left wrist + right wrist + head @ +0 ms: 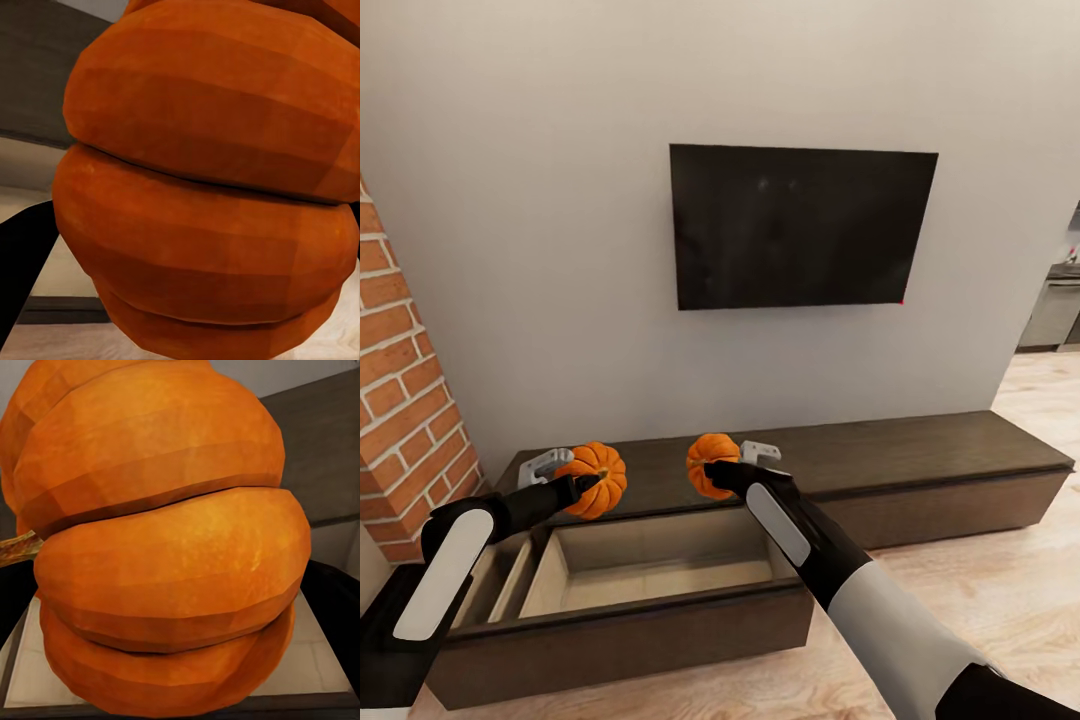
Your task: Place each of the two pumpkins and all three candles from the living room inside a cabinet in the living room (use any cabinet), then make sure every cabinet is closed, and position the cauldron so it is next to a table in the living room.
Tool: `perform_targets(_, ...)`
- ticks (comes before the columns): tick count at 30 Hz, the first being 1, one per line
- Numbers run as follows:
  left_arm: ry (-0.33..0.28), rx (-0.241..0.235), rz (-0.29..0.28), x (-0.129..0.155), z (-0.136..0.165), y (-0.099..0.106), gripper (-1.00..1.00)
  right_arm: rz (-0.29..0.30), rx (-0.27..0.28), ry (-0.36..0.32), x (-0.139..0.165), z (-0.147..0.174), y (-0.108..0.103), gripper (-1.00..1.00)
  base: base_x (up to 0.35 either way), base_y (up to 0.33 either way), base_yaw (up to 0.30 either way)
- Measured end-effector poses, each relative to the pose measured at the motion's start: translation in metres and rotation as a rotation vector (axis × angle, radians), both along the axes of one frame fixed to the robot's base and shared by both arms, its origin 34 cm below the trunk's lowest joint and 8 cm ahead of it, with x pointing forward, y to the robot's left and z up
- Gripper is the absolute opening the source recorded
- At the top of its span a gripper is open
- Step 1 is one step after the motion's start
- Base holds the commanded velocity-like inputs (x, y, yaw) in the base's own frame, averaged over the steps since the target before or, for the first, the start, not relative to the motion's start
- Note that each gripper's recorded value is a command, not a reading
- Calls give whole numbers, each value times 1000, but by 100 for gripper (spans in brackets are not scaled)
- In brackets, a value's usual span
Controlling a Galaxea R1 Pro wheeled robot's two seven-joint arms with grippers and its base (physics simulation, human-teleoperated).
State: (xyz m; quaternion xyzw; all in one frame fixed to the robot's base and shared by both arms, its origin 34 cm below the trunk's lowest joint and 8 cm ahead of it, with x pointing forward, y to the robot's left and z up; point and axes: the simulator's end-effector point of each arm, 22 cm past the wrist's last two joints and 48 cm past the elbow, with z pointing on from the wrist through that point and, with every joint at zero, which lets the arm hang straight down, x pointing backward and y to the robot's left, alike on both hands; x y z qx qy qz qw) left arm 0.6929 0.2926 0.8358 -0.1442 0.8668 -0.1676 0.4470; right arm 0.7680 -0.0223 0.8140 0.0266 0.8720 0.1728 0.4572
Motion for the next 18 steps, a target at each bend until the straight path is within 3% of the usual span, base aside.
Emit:
perform_targets(11,-3,0,6,1,1,3,-100,0,0,-3,1,1,0,-100,9,0,0)
perform_targets(18,-1,0,8,-1,-13,3,-100,0,1,-7,-1,-11,0,-100,0,0,0)
